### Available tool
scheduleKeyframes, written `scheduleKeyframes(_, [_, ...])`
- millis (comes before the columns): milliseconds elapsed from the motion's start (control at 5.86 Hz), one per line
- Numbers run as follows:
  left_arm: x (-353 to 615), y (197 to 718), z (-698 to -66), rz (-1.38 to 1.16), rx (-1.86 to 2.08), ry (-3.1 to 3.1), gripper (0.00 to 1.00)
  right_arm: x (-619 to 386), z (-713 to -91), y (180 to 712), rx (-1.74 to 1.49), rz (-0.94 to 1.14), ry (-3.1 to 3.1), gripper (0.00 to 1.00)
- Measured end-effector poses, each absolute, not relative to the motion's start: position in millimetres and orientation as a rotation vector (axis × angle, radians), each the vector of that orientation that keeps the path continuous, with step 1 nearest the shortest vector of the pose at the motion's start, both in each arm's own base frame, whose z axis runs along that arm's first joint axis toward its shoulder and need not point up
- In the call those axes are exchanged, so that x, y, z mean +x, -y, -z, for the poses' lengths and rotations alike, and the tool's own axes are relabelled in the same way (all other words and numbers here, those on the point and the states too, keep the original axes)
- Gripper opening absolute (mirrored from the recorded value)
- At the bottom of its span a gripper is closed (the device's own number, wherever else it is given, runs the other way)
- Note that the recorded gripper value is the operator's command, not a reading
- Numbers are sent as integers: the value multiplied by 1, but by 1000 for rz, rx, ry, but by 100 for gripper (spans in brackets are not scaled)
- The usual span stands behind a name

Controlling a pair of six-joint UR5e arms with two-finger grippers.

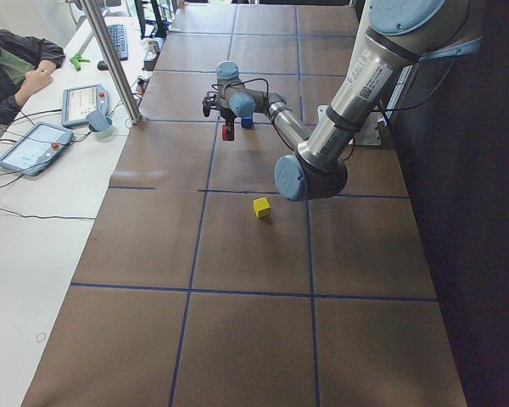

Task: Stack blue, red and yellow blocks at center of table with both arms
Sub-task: 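Carry the red cube with the left gripper above the blue cube, then lower the red cube onto the blue cube and open the left gripper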

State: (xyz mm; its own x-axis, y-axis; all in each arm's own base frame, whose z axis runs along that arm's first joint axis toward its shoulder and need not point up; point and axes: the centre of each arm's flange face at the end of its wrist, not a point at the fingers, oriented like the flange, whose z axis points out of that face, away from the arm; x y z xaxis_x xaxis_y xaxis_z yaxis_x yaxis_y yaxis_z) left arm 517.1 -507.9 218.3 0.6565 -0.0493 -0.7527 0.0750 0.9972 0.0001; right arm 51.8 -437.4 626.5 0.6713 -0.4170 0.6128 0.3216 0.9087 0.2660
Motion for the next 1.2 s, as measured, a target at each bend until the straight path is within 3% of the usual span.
scheduleKeyframes(512, [602,462,-132,15,59,-793,12,52,-626,438,140,418,724,100])
scheduleKeyframes(1024, [618,468,-132,-29,68,-767,12,52,-626,438,141,418,724,100])
scheduleKeyframes(1195, [618,468,-137,-34,68,-764,21,52,-627,438,139,417,724,100])
